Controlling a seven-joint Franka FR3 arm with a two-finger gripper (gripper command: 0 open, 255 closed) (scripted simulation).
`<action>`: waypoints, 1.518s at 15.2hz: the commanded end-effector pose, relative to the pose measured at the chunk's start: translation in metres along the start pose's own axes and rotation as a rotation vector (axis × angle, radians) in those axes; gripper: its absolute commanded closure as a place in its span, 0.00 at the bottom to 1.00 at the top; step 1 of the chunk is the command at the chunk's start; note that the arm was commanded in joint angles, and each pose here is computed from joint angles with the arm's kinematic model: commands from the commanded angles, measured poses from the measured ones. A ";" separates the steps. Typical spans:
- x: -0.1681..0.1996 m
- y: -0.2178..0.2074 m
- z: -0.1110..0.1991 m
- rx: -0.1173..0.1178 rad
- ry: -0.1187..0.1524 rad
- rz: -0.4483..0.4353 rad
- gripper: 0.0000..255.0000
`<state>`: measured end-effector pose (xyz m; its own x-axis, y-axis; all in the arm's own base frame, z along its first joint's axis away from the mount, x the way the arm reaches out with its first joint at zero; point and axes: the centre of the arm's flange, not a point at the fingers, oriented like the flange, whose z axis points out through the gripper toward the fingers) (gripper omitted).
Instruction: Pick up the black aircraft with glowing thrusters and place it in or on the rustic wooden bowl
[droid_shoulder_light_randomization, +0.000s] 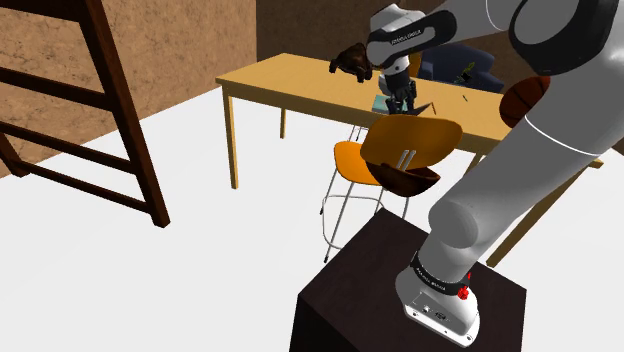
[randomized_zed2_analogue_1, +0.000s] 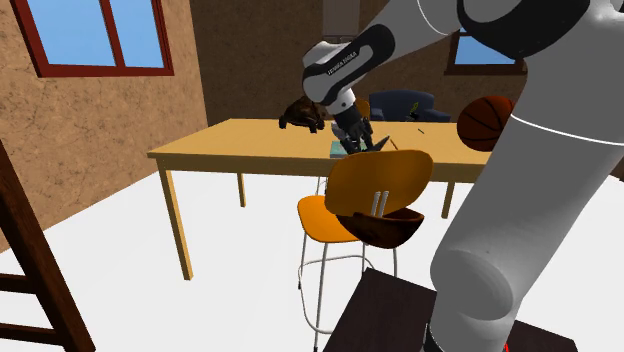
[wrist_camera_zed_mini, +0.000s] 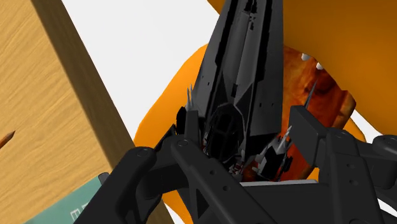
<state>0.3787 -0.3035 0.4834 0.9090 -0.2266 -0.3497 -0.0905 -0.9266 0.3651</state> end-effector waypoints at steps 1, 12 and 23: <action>0.004 -0.004 0.008 0.000 0.001 0.000 1.00; 0.013 -0.014 0.031 0.000 0.001 0.000 1.00; 0.013 -0.014 -0.019 0.000 0.001 0.000 0.00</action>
<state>0.3945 -0.2923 0.4790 0.9096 -0.2265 -0.3482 -0.0905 -0.9262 0.3661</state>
